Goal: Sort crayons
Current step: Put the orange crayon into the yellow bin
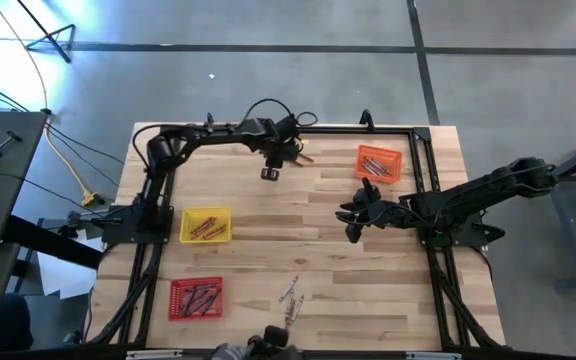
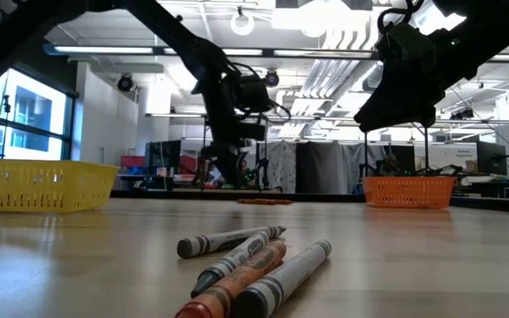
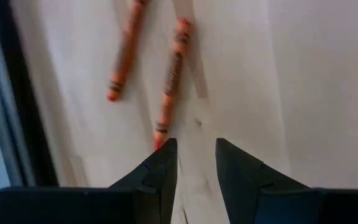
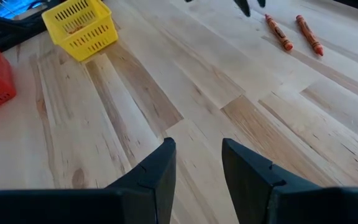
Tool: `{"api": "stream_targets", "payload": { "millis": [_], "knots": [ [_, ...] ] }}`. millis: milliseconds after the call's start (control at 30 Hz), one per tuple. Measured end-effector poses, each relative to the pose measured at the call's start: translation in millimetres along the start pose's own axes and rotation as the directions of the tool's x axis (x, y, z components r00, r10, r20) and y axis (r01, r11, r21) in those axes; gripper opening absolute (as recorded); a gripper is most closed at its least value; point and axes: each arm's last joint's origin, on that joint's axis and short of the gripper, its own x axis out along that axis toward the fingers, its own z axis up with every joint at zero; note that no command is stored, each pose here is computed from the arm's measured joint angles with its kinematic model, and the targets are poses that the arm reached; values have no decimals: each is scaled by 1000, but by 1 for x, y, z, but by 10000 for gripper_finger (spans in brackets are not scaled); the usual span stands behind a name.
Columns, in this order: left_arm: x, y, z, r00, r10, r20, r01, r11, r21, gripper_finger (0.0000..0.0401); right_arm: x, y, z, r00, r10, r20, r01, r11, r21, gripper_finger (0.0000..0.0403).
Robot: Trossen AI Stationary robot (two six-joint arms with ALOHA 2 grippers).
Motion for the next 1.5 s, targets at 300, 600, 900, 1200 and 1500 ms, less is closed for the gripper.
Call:
{"api": "stream_targets", "payload": {
  "millis": [300, 600, 900, 1200, 1500],
  "knots": [
    [-5, 16, 1, 1000, 25, 13, -25, 999, 43, 99, 0, 0, 0, 1000, 0, 0, 0, 1000, 0, 125],
    [-5, 23, -5, 999, 12, 37, -15, 996, 87, 99, 0, 0, 0, 1000, 0, 0, 0, 1000, 0, 125],
    [5, 28, -2, 995, 31, 92, -41, 993, 110, 99, 0, 0, 0, 1000, 0, 0, 0, 1000, 0, 125],
    [16, 25, -3, 994, -32, 106, 15, 986, 164, 99, 0, 0, 0, 1000, 0, 0, 0, 1000, -1, 125],
    [16, 33, -15, 991, -72, 114, 54, 986, 158, 84, 0, 0, 0, 1000, 0, 0, 0, 1000, 0, 125]
  ]
}}
